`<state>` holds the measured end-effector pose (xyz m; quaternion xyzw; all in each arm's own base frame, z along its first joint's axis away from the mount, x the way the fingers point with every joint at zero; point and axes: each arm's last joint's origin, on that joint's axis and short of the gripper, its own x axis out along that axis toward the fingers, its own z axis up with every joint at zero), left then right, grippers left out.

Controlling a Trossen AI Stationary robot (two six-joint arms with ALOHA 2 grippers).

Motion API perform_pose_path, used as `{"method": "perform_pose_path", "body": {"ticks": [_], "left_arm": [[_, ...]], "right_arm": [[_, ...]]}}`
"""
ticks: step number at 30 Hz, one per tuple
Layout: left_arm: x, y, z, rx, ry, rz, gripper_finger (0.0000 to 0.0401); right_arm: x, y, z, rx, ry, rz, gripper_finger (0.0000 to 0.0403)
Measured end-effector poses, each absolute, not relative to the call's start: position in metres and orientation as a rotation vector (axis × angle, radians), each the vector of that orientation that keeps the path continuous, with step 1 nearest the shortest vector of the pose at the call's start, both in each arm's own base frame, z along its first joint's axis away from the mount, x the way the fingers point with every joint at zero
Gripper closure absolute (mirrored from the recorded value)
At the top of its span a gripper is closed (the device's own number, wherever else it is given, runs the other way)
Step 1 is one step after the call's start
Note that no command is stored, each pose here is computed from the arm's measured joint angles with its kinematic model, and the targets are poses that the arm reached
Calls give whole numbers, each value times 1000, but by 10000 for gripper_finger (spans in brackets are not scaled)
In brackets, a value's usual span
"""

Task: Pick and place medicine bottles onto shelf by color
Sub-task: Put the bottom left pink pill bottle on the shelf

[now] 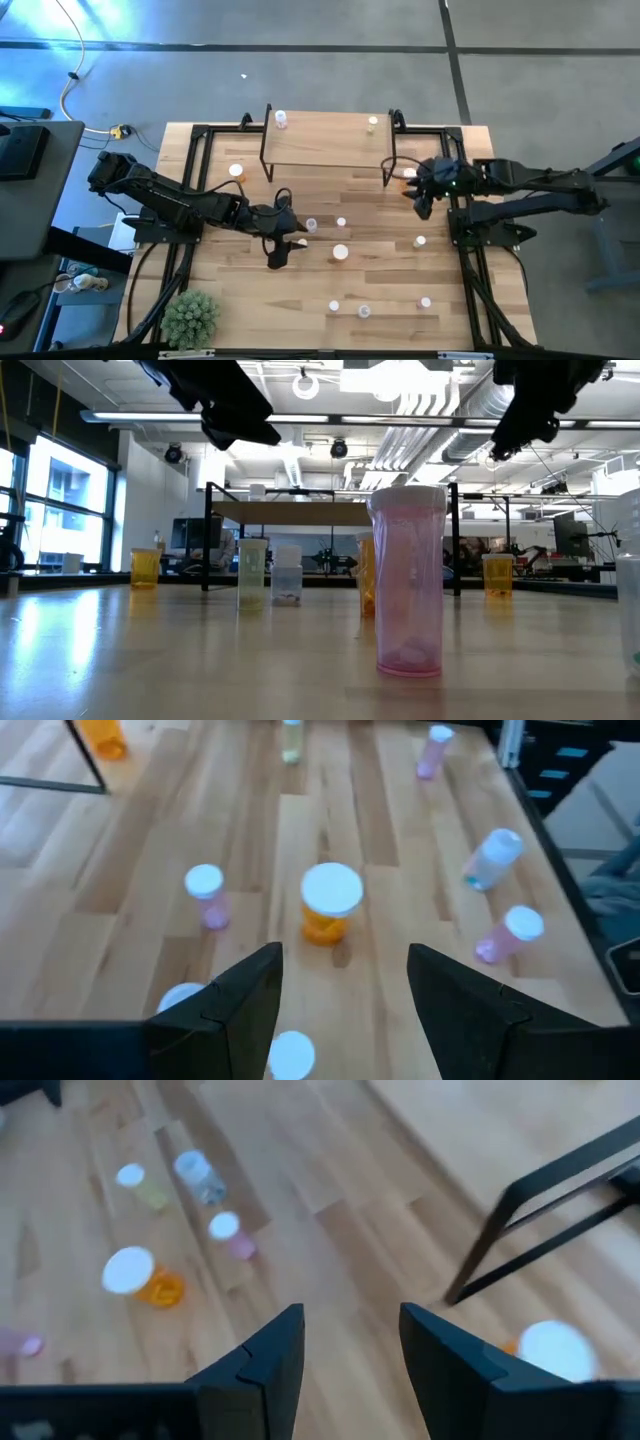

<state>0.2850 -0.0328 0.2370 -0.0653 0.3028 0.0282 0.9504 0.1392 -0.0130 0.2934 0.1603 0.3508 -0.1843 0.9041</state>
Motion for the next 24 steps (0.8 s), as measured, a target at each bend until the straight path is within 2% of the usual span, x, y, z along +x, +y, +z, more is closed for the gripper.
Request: {"method": "perform_pose_path", "body": {"ticks": [4,10,16,24], "left_arm": [[285,-35,237,-152,619,0,194],[290,-43,235,-154,594,-54,194],[302,-62,229,-88,529,-128,184],[314,-88,211,26,478,-225,178]], "right_arm": [[140,-4,282,366,725,-350,247],[150,9,279,279,613,-293,247],[153,15,286,165,507,-352,247],[154,20,285,133,495,-385,247]]}}
